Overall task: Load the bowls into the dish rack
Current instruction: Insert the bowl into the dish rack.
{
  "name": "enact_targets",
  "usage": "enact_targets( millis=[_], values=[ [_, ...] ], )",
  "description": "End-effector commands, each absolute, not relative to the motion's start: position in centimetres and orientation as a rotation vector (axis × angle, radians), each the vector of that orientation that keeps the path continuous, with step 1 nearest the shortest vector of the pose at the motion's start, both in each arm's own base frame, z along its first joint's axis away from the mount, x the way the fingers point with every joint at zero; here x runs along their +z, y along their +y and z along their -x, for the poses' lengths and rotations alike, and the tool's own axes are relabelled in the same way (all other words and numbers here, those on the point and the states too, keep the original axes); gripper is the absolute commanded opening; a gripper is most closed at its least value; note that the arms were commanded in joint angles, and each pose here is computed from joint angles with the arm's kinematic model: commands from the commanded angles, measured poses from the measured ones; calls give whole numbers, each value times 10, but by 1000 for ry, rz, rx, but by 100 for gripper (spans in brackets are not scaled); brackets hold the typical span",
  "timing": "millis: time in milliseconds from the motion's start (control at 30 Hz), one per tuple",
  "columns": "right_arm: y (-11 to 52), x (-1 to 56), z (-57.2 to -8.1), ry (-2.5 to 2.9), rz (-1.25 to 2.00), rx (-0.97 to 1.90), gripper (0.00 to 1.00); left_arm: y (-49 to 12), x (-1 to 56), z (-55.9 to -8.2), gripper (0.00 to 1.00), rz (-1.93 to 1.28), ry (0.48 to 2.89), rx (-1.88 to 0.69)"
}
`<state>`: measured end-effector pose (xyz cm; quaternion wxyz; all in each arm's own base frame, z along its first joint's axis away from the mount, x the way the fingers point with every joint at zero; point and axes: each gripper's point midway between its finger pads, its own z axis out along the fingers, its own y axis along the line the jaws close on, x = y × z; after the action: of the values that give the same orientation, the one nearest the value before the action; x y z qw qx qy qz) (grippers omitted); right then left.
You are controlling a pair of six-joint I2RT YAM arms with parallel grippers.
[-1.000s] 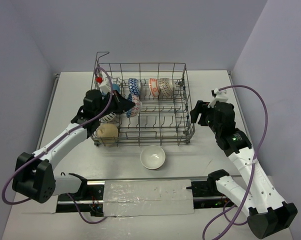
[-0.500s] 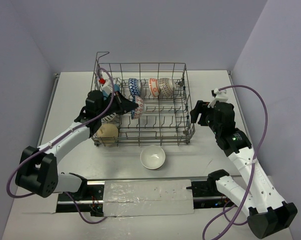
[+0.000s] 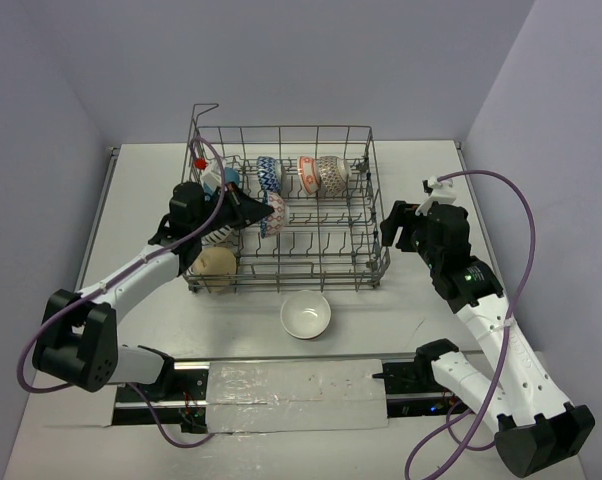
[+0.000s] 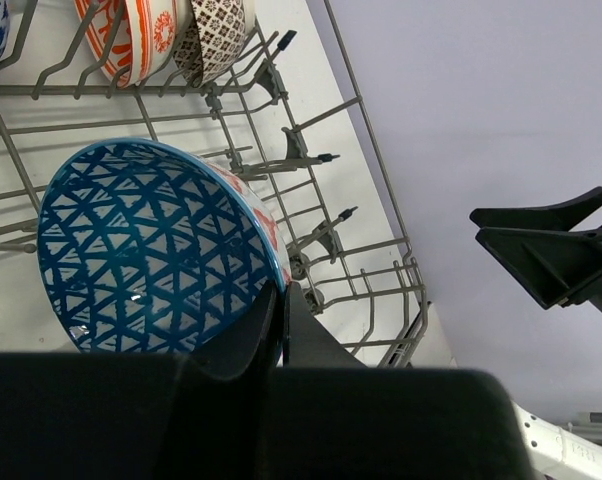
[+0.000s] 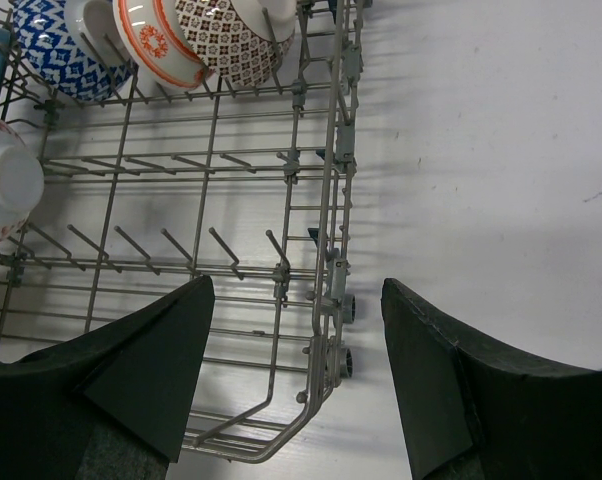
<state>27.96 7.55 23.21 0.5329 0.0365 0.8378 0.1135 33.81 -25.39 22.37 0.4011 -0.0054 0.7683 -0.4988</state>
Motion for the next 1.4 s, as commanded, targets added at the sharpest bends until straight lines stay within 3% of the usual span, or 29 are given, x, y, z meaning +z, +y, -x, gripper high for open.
enact_targets(
  millis=[0, 1367],
  values=[
    [76, 254, -286, 1926, -79, 273, 75, -254, 239, -347, 0, 2, 1863, -1281],
    [77, 258, -282, 1912, -69, 285, 75, -262, 187, -349, 0, 68, 2066, -1323]
  ],
)
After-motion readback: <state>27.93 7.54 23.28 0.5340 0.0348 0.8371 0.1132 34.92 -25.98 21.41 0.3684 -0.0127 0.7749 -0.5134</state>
